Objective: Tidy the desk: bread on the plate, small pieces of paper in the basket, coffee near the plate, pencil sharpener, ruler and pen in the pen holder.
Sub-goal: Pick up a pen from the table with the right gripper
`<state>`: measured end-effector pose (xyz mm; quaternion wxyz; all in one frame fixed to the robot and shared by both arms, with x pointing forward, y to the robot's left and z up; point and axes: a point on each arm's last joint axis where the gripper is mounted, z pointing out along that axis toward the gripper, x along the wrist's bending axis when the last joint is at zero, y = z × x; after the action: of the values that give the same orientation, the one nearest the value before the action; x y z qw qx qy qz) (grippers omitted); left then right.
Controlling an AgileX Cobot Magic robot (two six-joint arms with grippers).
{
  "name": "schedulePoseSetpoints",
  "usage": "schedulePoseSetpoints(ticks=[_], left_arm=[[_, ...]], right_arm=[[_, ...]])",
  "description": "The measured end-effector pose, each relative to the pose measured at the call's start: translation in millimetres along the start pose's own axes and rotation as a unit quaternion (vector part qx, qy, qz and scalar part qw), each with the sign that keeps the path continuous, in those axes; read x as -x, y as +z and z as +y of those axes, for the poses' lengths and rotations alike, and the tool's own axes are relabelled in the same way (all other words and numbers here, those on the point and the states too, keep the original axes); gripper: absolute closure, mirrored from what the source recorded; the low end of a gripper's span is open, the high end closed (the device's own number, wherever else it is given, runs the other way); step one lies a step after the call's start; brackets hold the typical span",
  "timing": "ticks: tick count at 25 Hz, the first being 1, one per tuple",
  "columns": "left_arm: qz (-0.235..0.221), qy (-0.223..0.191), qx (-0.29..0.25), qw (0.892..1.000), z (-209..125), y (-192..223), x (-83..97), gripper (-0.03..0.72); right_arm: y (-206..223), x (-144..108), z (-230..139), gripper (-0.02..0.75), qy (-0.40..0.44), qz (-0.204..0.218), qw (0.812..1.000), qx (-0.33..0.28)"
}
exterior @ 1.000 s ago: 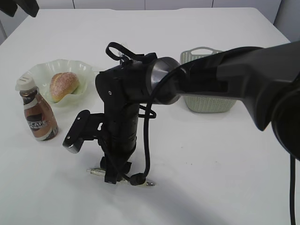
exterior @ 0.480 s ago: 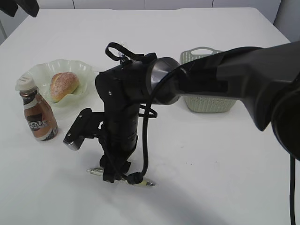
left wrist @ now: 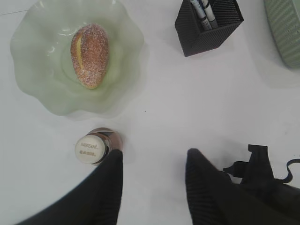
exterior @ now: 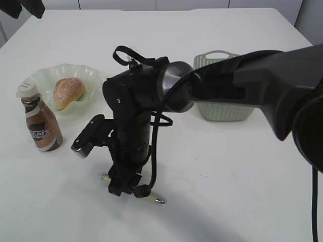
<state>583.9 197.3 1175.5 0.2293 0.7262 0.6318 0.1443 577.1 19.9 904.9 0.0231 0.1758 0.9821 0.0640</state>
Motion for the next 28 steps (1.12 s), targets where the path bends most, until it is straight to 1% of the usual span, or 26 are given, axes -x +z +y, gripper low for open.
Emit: schedulePoseSetpoints(ticks=[9, 15, 19, 21, 23, 25, 28], left_arm=[[-0.003, -0.001, 0.0, 1.0, 0, 0, 0.5, 0.363], [-0.006, -0.002, -0.001, 1.0, 0, 0, 1.1, 0.363], [-0.007, -0.001, -0.001, 1.0, 0, 0, 1.2, 0.363], [-0.007, 0.0, -0.001, 1.0, 0, 0, 1.2, 0.363], [-0.007, 0.0, -0.001, 1.0, 0, 0, 1.2, 0.363], [-0.007, 0.0, -0.001, 1.0, 0, 0, 1.2, 0.363], [-0.007, 0.0, -0.001, 1.0, 0, 0, 1.3, 0.363]], right_arm=[[0, -3, -4, 0.363, 0.038, 0.014, 0.999, -0.023], [11, -5, -4, 0.364, 0.073, 0.019, 0.997, -0.036], [11, -5, -4, 0.364, 0.079, 0.019, 0.996, -0.038], [11, -5, -4, 0.376, 0.079, 0.019, 0.996, -0.038], [11, -4, -4, 0.423, 0.077, 0.016, 0.996, -0.039], [12, -4, -4, 0.5, 0.077, 0.014, 0.996, -0.04], [12, -4, -4, 0.64, 0.096, 0.014, 0.994, -0.044]])
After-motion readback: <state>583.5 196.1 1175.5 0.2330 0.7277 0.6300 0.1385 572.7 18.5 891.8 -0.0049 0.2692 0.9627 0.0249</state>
